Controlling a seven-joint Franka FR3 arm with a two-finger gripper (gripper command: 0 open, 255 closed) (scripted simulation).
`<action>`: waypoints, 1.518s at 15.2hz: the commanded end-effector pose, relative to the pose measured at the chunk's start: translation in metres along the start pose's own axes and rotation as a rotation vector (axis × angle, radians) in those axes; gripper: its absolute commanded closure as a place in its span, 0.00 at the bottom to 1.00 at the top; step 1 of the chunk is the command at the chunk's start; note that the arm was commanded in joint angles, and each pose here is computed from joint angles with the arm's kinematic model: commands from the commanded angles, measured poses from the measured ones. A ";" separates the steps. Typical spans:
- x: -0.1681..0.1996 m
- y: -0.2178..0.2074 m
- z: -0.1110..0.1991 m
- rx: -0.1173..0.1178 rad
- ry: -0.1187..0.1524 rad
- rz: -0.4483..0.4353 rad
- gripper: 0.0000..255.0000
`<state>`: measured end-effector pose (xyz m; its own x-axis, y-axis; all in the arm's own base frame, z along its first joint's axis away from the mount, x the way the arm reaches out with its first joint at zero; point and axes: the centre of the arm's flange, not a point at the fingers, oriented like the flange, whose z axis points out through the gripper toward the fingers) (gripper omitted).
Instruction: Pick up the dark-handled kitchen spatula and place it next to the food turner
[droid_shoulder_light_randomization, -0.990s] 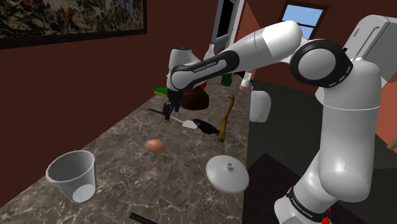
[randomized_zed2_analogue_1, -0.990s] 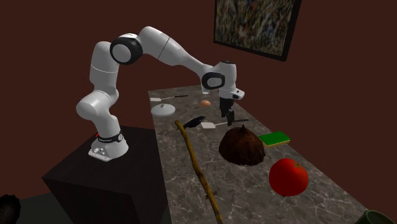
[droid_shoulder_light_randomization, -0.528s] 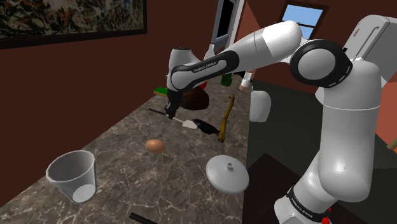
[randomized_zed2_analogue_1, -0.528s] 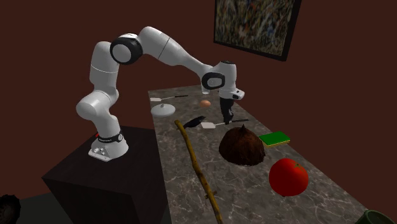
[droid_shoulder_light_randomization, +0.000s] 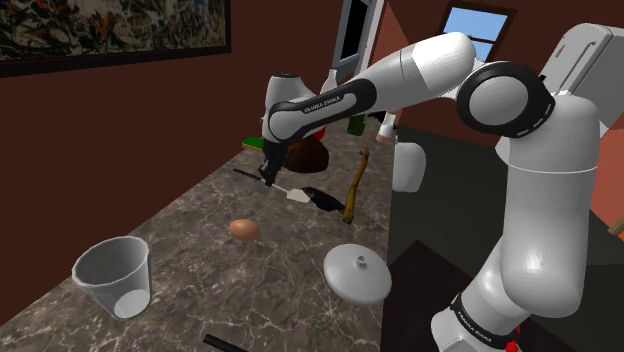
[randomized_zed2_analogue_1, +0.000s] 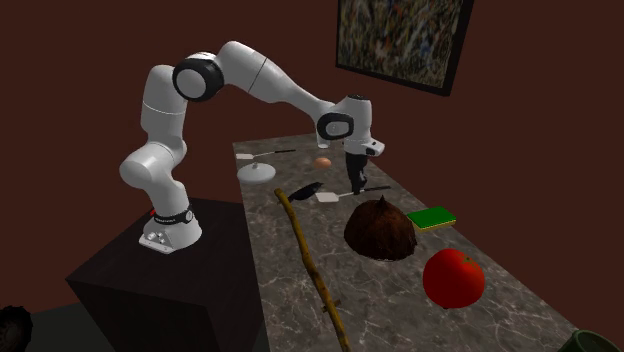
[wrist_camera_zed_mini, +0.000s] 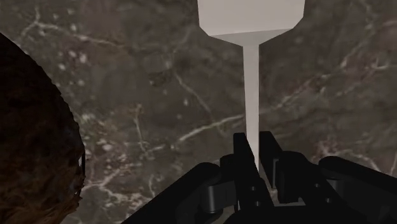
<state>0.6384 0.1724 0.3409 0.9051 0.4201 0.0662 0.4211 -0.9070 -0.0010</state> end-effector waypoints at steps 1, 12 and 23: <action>0.000 0.000 -0.008 0.000 0.000 0.000 1.00; 0.004 0.000 -0.066 0.000 0.000 0.000 1.00; -0.071 -0.073 -0.087 0.000 0.000 0.000 1.00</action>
<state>0.5500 0.2034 0.4242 0.9047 0.4209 0.0667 0.4219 -0.9066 -0.0014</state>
